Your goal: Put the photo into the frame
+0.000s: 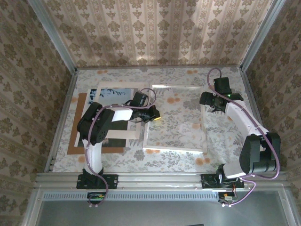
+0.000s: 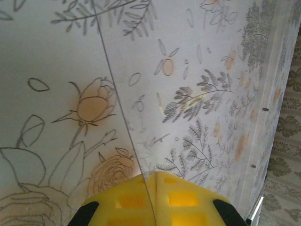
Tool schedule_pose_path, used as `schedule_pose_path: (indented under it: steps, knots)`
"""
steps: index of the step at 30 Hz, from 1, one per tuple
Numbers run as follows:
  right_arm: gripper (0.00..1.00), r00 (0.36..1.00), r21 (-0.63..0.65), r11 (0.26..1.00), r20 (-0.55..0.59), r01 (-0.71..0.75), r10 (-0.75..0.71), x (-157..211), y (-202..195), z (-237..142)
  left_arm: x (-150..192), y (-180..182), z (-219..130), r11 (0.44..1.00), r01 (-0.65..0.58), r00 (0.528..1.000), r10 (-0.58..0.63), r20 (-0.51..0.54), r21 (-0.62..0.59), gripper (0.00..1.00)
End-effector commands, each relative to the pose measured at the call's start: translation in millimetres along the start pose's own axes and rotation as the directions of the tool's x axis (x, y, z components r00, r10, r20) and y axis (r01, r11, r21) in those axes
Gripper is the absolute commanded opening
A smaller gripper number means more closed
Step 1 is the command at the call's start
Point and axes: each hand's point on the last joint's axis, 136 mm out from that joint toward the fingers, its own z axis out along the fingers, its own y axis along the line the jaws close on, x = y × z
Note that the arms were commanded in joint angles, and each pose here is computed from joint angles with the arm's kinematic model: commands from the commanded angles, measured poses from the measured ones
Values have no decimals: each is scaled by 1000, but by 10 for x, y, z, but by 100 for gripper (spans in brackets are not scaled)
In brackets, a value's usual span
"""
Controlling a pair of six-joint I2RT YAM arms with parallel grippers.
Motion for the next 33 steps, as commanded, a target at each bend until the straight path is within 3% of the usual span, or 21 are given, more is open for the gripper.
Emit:
schedule_pose_path:
  steps: [1, 16, 28, 33]
  knots:
    - [86, 1000, 3, 1000, -12, 13, -13, 22, 15, 61, -4, -222, -123, 996, -88, 996, 88, 11, -2, 0]
    - [86, 1000, 8, 1000, -17, 18, -18, 38, 5, 78, 13, -284, -183, 984, -168, 986, 169, 10, -66, 0]
    - [86, 999, 17, 1000, -25, 25, -25, 52, -8, 104, 82, -468, -263, 979, -204, 979, 204, 10, -20, 0]
    - [86, 999, 15, 1000, -24, 24, -24, 51, -6, 98, 47, -315, -228, 985, -168, 986, 169, 4, -48, 0]
